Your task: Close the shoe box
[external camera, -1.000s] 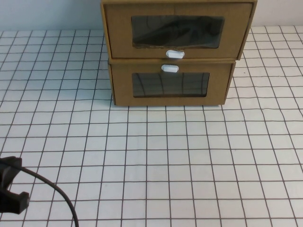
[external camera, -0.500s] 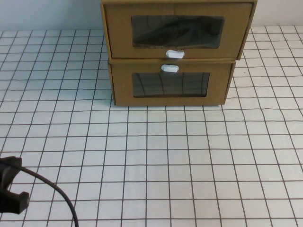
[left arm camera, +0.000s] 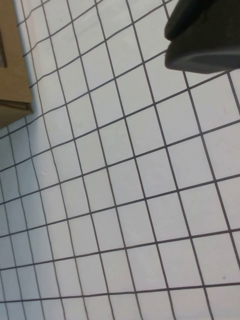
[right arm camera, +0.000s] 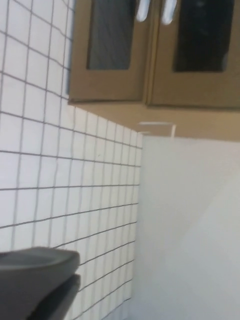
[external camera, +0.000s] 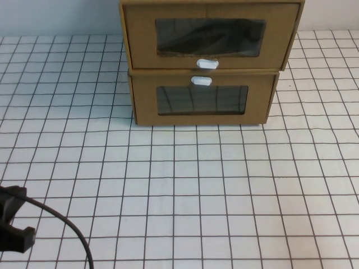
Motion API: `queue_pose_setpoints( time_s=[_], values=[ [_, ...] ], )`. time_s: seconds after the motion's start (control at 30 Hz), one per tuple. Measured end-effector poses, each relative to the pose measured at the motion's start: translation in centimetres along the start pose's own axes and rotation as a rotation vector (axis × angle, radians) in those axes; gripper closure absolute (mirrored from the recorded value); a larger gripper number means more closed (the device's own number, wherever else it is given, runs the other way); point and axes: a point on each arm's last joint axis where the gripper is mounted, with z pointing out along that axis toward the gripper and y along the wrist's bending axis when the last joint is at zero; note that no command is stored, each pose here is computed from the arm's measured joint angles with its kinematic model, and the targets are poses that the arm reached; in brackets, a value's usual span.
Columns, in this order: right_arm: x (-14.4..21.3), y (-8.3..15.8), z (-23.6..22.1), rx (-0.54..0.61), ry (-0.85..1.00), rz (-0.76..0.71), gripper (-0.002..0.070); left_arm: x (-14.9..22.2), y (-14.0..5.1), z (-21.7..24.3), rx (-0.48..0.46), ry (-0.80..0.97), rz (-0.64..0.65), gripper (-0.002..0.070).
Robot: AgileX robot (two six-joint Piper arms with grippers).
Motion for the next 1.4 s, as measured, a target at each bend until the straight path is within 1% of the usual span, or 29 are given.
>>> queue_pose_setpoints(
  time_s=[0.07, 0.17, 0.27, 0.37, 0.6, 1.4],
  values=[
    [2.3, -0.2, -0.2, 0.041, 0.017, 0.041, 0.0691, 0.0, 0.0, 0.0, 0.000, 0.001, 0.000, 0.0677],
    [5.0, -0.3, -0.3, 0.065, 0.041, 0.067, 0.0691, 0.0, 0.0, 0.0, 0.000, 0.001, 0.000, 0.0677],
    [6.3, -0.2, -0.3, 0.061, 0.085, 0.075, 0.0691, 0.0, 0.0, 0.0, 0.000, 0.001, 0.000, 0.0677],
    [7.1, -0.1, -0.4, 0.049, 0.171, 0.081, 0.0691, 0.0, 0.0, 0.0, 0.000, 0.001, 0.000, 0.0677],
    [7.5, 0.0, -0.4, 0.048, 0.213, 0.133, 0.0691, 0.0, 0.0, 0.0, 0.000, 0.001, 0.000, 0.0677],
    [7.5, 0.0, -0.4, 0.048, 0.216, 0.134, 0.0691, 0.0, 0.0, 0.0, 0.000, 0.001, 0.000, 0.0677]
  ],
)
